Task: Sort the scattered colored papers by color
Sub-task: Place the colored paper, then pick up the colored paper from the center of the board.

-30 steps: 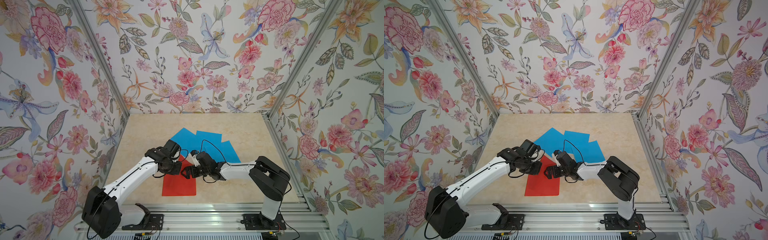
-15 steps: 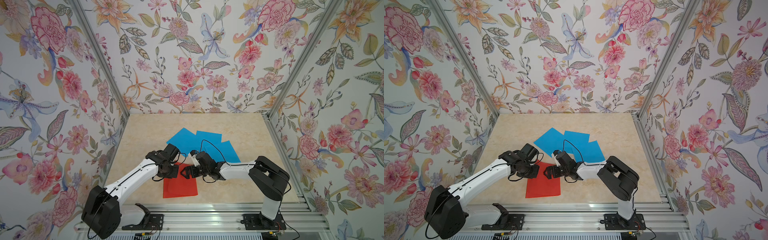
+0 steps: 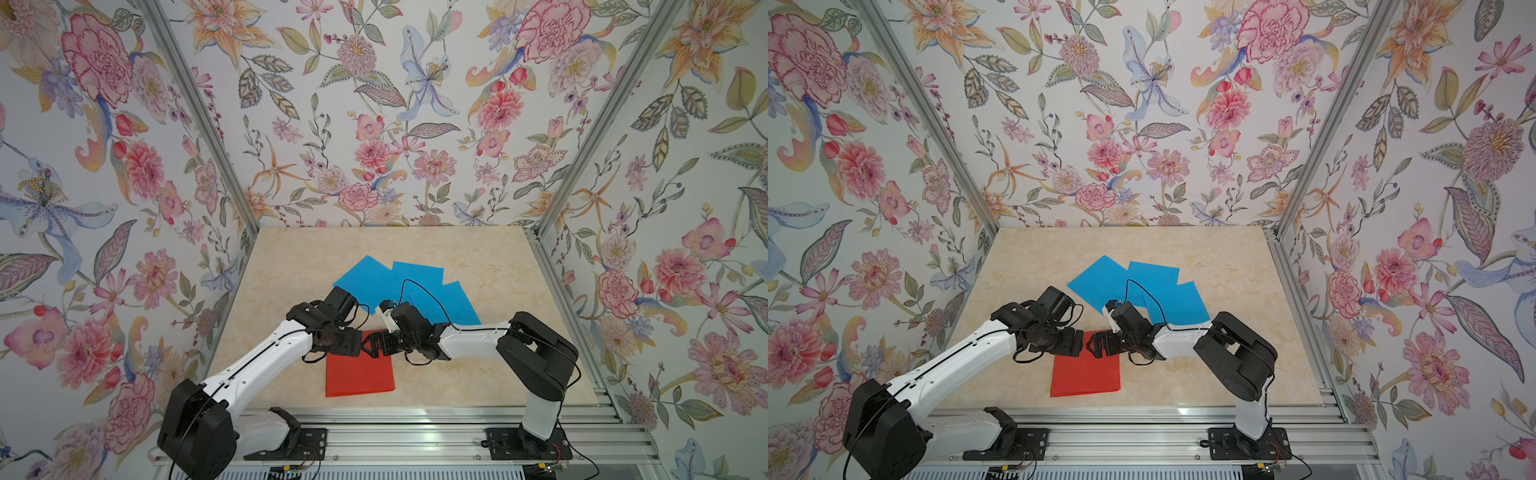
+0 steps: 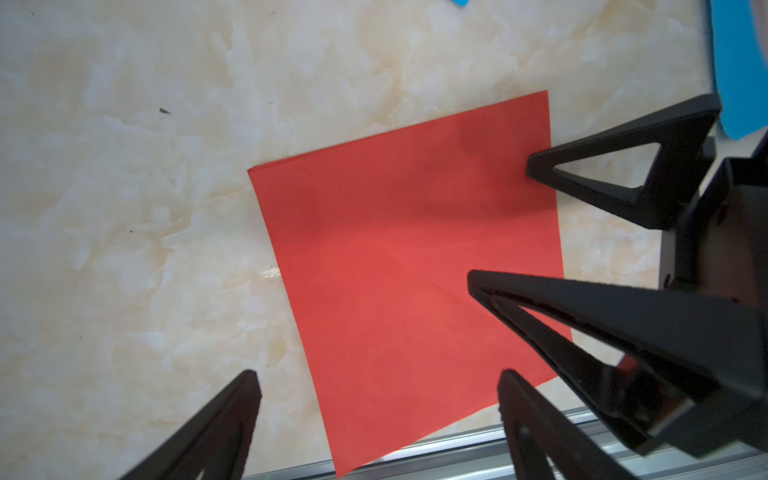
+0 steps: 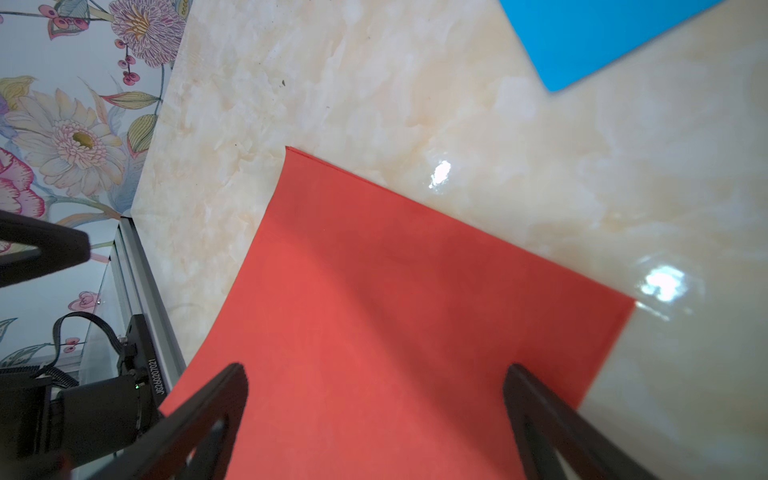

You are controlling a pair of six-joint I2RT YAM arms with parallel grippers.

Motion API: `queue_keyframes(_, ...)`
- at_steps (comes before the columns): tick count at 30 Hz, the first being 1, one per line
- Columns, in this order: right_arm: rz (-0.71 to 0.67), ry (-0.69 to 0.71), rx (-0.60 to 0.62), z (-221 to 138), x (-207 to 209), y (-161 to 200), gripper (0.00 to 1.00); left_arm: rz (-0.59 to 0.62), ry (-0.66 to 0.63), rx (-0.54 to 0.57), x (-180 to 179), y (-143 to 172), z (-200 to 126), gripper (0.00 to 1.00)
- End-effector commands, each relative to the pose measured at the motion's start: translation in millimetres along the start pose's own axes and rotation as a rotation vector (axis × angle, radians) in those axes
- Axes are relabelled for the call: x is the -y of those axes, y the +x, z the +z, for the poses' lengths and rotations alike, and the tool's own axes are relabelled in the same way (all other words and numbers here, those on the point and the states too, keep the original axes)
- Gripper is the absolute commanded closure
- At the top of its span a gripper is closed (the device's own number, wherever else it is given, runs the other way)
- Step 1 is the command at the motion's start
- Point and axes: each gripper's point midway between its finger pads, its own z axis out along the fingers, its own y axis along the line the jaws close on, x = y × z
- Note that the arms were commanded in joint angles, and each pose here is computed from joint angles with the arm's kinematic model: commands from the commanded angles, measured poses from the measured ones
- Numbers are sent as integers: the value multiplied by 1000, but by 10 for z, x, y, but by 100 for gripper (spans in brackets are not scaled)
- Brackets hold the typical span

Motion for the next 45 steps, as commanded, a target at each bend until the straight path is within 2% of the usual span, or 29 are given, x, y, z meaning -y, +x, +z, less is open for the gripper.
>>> queue_keyframes(1, 19, 34, -67, 94, 108, 195, 0, -30, -72, 82, -117, -222, -163, 6)
queue_keyframes(9, 48, 73, -93, 105, 222, 303, 0, -35, -67, 74, -70, -269, -19, 9)
queue_keyframes(16, 41, 68, -65, 5, 120, 193, 0, -61, -65, 181, -83, -448, -244, 11)
queue_keyframes(21, -51, 128, 40, -435, -119, -296, 0, -82, -32, 323, -23, -734, -529, 13)
queue_keyframes(25, -111, 199, 166, -1029, -144, -814, 0, -89, 17, 383, 117, -977, -556, 14)
queue_keyframes(28, -81, 247, 214, -1387, 164, -1063, 0, -98, 118, 371, 377, -1136, -382, 15)
queue_keyframes(32, 38, 346, 233, -1713, 986, -1088, 0, -112, 299, 363, 872, -1367, -65, 19)
queue_keyframes(37, 183, 371, 256, -1908, 1655, -899, 0, -84, 306, 332, 1195, -1576, 207, 21)
queue_keyframes(45, 282, 349, 232, -1814, 2029, -631, 0, -89, 318, 275, 1468, -1736, 590, 26)
